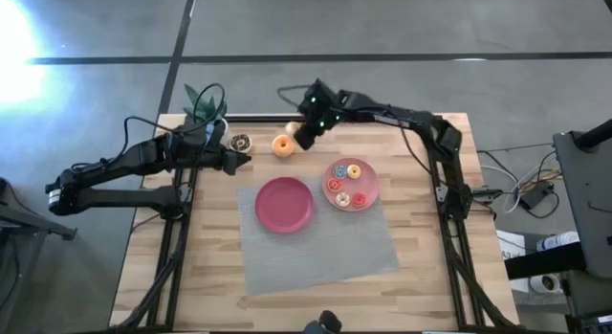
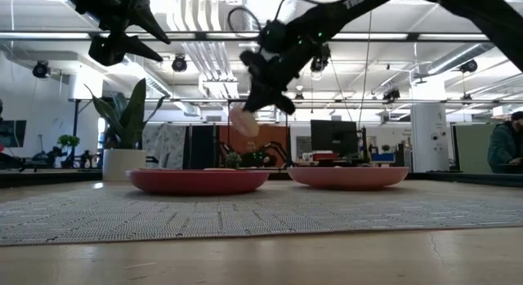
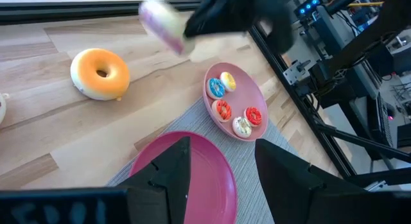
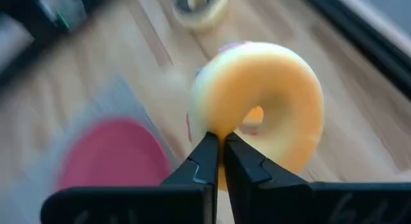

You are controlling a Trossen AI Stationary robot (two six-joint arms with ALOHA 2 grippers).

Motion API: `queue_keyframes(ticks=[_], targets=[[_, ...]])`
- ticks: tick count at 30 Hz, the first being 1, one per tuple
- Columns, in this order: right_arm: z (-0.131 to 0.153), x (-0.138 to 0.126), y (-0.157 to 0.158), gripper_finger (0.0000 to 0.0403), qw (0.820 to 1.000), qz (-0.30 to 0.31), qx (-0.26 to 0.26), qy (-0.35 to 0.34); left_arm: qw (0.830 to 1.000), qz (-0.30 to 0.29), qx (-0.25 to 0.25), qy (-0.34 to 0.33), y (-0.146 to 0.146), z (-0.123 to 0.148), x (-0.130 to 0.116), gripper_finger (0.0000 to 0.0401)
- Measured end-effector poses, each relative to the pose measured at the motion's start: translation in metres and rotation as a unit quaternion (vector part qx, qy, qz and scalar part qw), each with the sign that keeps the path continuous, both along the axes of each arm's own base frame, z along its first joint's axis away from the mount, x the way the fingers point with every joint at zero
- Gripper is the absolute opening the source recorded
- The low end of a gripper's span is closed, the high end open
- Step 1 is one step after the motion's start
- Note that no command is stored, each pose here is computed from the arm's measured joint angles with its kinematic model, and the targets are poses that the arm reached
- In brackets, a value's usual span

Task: Pick & Place donuts
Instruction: Put the big pink donut on the pink plate

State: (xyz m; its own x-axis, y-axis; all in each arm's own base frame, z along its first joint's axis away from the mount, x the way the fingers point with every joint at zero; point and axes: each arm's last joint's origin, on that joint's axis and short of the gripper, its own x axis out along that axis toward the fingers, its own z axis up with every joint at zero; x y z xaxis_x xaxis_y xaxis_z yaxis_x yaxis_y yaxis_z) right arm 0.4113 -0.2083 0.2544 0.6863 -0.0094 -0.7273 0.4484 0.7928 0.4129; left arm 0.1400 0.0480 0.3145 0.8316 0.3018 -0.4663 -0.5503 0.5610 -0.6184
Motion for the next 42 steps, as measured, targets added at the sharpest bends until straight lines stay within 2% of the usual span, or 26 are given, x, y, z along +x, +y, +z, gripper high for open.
queue_keyframes(ticks=[7, 13, 18, 23, 27, 29, 37, 42], targets=[[0.049, -0.007, 0.001, 0.0009, 0.99, -0.071, 0.04, -0.111, 1.0, 0.0, -0.001, 0.001, 0.0, 0.0, 0.0, 0.0147], [0.068, -0.002, 0.01, 0.0009, 0.971, -0.111, 0.089, -0.192, 1.0, 0.0, -0.001, 0.001, 0.0, 0.0, 0.0, 0.0147], [0.078, 0.006, 0.031, 0.0009, 0.952, -0.127, 0.102, -0.258, 1.0, 0.0, -0.001, 0.001, 0.0, 0.0, 0.0, 0.0147], [0.074, 0.006, 0.051, 0.0009, 0.931, -0.139, 0.101, -0.321, 1.0, 0.001, -0.002, 0.006, 0.001, -0.001, 0.002, 0.0147], [0.061, -0.002, 0.064, 0.0009, 0.906, -0.137, 0.135, -0.377, 1.0, 0.001, -0.003, 0.008, 0.001, -0.002, 0.003, 0.0147], [0.049, -0.008, 0.07, 0.0009, 0.899, -0.152, 0.152, -0.382, 1.0, 0.0, -0.004, 0.01, 0.001, -0.003, 0.004, 0.0147], [0.035, -0.033, 0.09, 0.0009, 0.899, -0.167, 0.157, -0.374, 1.0, 0.0, -0.004, 0.01, 0.001, -0.003, 0.004, 0.0147], [0.034, -0.045, 0.102, 0.0009, 0.904, -0.129, 0.184, -0.364, 1.0, 0.0, -0.004, 0.011, 0.001, -0.003, 0.004, 0.0147]])
